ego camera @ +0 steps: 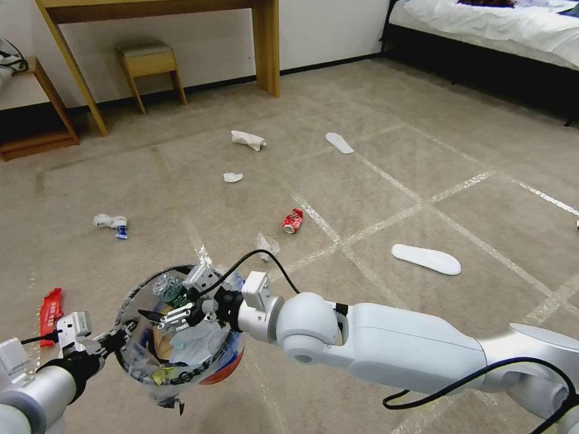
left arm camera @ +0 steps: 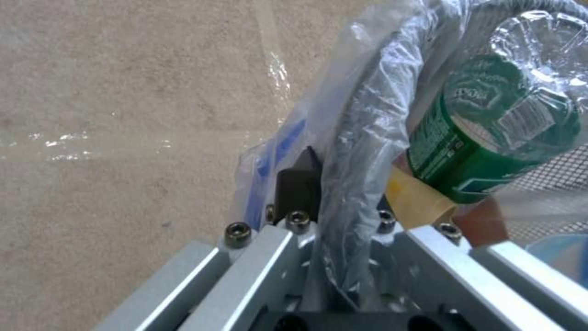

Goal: Pick up the trash bin and place the garbage on the floor into it.

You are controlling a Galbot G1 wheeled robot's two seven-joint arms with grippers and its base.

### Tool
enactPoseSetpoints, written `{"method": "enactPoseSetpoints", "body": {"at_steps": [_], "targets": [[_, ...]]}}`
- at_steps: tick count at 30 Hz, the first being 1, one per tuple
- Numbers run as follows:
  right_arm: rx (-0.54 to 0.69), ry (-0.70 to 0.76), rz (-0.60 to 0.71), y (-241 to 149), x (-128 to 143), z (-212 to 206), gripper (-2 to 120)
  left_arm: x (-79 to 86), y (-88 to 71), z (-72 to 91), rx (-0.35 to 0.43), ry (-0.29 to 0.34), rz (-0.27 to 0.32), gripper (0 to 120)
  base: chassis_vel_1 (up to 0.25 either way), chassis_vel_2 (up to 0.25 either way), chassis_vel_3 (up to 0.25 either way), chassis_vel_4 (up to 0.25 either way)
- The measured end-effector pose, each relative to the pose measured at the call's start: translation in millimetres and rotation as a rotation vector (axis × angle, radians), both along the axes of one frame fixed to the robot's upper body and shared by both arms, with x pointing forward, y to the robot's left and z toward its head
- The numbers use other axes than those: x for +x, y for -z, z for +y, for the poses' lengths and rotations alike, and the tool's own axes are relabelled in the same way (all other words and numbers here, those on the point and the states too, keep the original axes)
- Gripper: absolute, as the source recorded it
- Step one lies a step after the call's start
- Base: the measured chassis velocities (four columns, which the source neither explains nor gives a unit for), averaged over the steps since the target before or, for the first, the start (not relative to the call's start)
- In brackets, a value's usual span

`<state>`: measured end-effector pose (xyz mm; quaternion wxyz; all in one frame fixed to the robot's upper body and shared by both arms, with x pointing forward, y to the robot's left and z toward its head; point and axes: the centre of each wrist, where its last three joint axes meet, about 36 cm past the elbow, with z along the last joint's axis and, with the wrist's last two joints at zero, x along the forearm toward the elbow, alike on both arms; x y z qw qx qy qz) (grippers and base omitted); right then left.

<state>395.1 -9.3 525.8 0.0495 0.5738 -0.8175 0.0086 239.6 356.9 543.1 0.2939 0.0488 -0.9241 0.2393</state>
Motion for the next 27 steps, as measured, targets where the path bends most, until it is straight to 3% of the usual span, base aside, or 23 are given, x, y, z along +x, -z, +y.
{"method": "enactPoseSetpoints", "body": {"at_steps": [16,18,24,26,27], "targets": [[0.139,0.091,-0.077,-65,27,-30,100,-2.6,-2.5,1.0,0.011,-0.005,0.0,1,0.0,0.0,0.0,0.0],[0.188,0.18,-0.111,-83,43,-55,100,-3.7,-4.1,3.0,0.019,-0.01,-0.001,1,0.0,0.0,0.0,0.0],[0.25,0.308,-0.143,-99,56,-95,100,-4.5,-5.8,5.3,0.027,-0.018,-0.005,1,0.0,0.0,0.0,0.0],[0.307,0.448,-0.178,-101,62,-140,100,-4.4,-6.2,7.5,0.034,-0.023,-0.005,1,0.0,0.0,0.0,0.0],[0.307,0.448,-0.178,-101,62,-140,100,-4.4,-6.2,7.5,0.034,-0.023,-0.005,1,0.0,0.0,0.0,0.0]]}}
